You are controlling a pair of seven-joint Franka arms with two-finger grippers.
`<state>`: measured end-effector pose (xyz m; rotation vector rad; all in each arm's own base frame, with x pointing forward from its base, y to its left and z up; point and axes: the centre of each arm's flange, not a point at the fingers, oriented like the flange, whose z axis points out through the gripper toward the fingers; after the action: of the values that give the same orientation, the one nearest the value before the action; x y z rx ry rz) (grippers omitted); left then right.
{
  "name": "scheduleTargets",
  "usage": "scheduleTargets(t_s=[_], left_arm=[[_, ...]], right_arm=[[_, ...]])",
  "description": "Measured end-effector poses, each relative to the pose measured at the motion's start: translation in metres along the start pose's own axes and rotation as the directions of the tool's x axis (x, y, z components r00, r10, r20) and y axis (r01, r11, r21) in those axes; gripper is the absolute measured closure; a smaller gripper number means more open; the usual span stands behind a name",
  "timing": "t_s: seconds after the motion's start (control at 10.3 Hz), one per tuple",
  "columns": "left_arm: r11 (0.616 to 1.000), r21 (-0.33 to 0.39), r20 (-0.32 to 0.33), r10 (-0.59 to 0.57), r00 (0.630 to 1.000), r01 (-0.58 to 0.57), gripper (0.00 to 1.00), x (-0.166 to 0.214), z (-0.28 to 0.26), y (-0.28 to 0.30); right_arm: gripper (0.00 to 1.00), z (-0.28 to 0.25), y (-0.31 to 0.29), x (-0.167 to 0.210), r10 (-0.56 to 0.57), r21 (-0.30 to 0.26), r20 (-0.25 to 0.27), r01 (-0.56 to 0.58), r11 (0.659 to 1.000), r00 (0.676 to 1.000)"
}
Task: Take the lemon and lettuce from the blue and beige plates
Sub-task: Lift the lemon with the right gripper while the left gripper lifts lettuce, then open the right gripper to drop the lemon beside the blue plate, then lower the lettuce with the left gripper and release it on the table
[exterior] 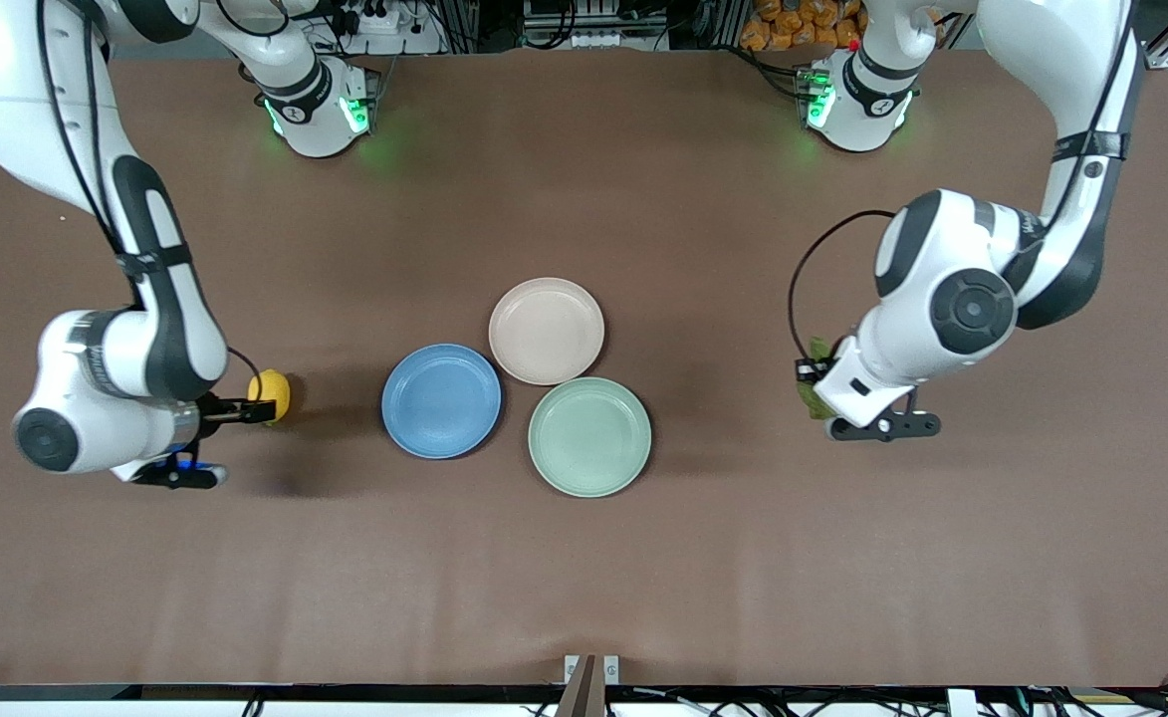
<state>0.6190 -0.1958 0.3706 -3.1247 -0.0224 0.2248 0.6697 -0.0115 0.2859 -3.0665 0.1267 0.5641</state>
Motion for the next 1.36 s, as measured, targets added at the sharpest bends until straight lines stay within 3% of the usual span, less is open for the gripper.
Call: scheduleTargets(t_s=[0.19,0.68,0.87,1.26,1.36], left_arm=[[0.999,0.034,0.021,0.037,0.999,-0.037,0.96,0.008,0.018,-0.029],[0.994,0.071,0.035,0.080,0.996,-0.082,0.96,0.013,0.076,-0.071],[0.994,0.074,0.060,0.077,0.995,-0.081,0.96,0.008,0.094,-0.075],[0.993,0.077,0.084,0.081,0.993,-0.088,0.96,0.007,0.119,-0.073],[0.993,0.075,0.076,0.083,0.994,-0.089,0.86,0.009,0.120,-0.072]], right_arm=[[0.00,-0.078,-0.005,-0.017,0.004,0.001,-0.013,-0.004,1.000,1.000],[0.00,-0.250,-0.001,-0.124,-0.004,-0.014,-0.218,0.001,1.000,0.976],[0.00,-0.285,0.003,-0.158,0.000,-0.010,-0.279,-0.003,1.000,0.960],[0.00,-0.318,0.009,-0.192,0.015,0.001,-0.345,-0.015,1.000,0.939],[0.00,-0.320,0.009,-0.195,0.019,0.003,-0.349,-0.019,1.000,0.937]])
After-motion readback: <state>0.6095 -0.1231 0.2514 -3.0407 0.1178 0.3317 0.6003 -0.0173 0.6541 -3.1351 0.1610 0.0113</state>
